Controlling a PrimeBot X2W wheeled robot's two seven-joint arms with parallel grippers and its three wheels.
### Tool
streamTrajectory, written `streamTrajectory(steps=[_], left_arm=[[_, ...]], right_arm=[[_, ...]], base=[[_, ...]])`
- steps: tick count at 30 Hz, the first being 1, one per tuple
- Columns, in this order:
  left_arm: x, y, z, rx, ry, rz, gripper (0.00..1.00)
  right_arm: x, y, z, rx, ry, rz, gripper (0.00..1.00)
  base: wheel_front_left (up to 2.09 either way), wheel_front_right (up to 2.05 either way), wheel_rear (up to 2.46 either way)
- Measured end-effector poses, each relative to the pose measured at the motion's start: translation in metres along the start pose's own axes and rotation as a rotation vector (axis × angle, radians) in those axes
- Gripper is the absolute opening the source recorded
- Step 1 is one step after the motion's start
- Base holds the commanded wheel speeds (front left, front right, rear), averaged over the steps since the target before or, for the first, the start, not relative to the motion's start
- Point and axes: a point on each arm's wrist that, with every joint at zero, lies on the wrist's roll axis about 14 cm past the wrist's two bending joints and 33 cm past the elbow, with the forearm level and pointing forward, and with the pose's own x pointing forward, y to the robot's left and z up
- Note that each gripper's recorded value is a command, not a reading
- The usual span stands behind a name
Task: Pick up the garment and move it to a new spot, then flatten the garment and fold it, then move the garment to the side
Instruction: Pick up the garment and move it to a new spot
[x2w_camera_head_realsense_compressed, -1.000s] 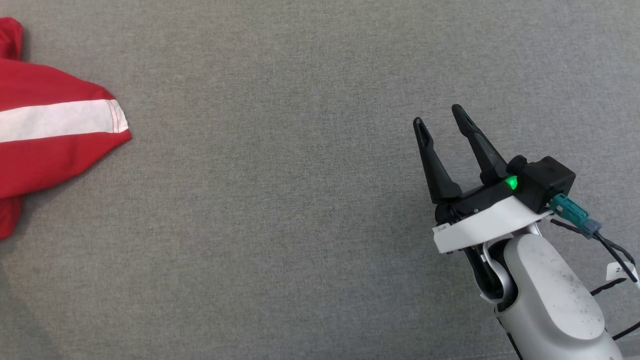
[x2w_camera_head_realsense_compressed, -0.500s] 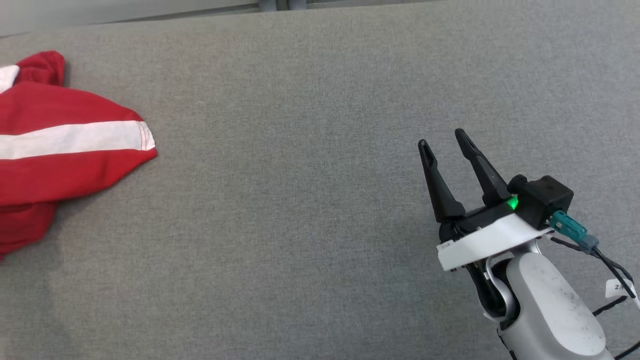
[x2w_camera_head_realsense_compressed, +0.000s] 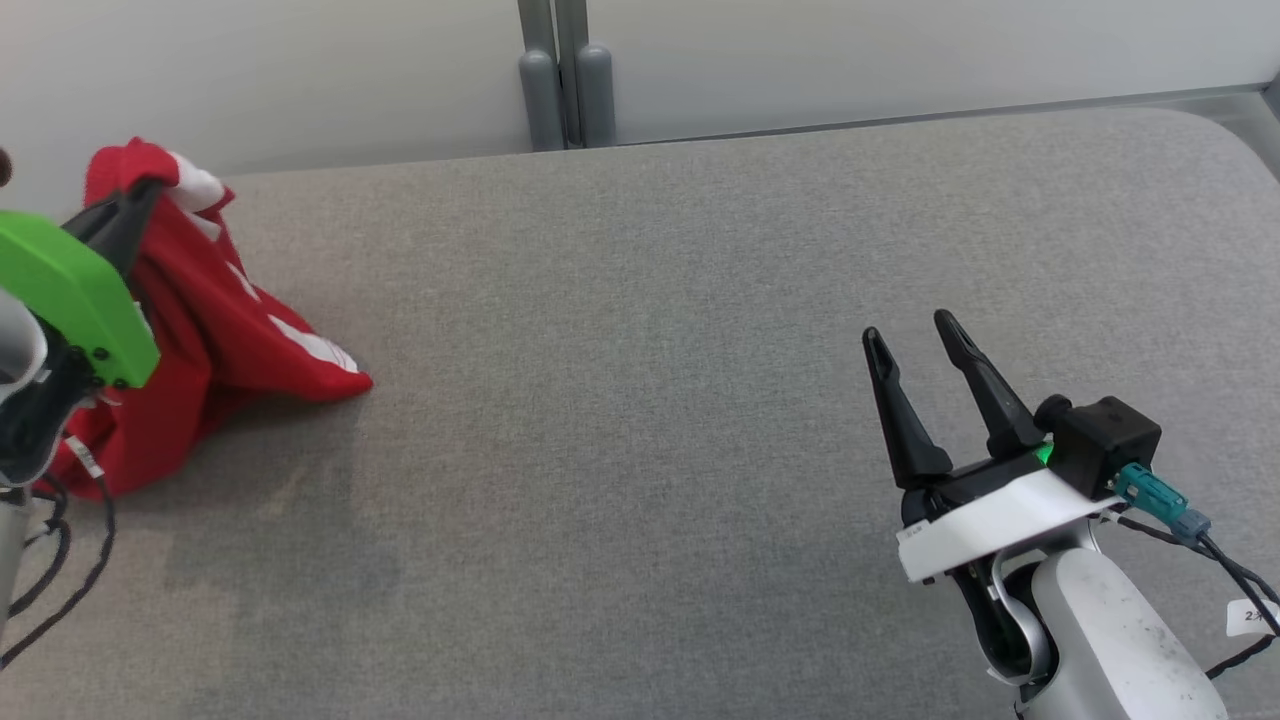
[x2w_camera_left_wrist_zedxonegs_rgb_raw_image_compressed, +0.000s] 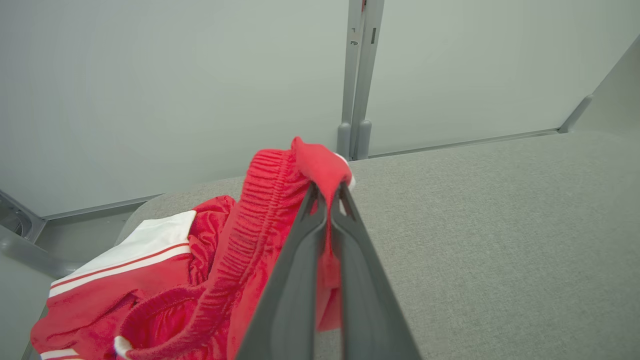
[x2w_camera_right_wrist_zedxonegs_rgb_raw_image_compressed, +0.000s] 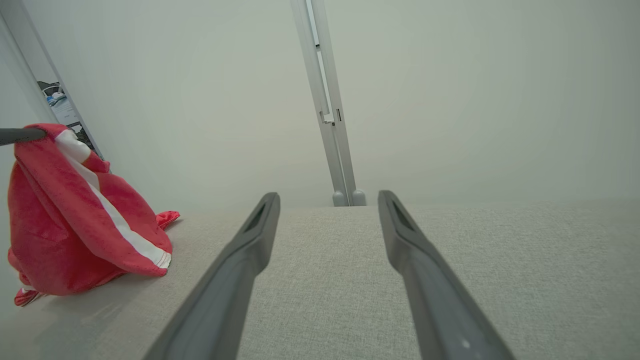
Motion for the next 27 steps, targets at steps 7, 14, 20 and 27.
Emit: streamTrajectory(steps=[7, 14, 20, 27], left_arm=[[-0.002, -0.106, 0.051, -0.032, -0.149, -0.259, 0.00], [-0.015, -0.169, 0.072, -0.199, -0.259, -0.403, 0.00], [-0.004, -0.156, -0.017, -0.391, -0.174, -0.280, 0.00], [-0.009, -0.115, -0.146, -0.486, -0.037, -0.005, 0.00]], right_arm=[[-0.019, -0.024, 0.021, -0.050, -0.039, -0.070, 1.00], [-0.026, -0.041, 0.030, -0.063, -0.067, -0.130, 1.00], [-0.026, -0.045, 0.019, -0.040, -0.047, -0.155, 1.00], [-0.029, -0.051, 0.006, -0.034, -0.011, -0.174, 1.00]], base=[[0.00, 0.00, 0.00], [0.00, 0.00, 0.00], [0.00, 0.00, 0.00], [0.00, 0.00, 0.00]])
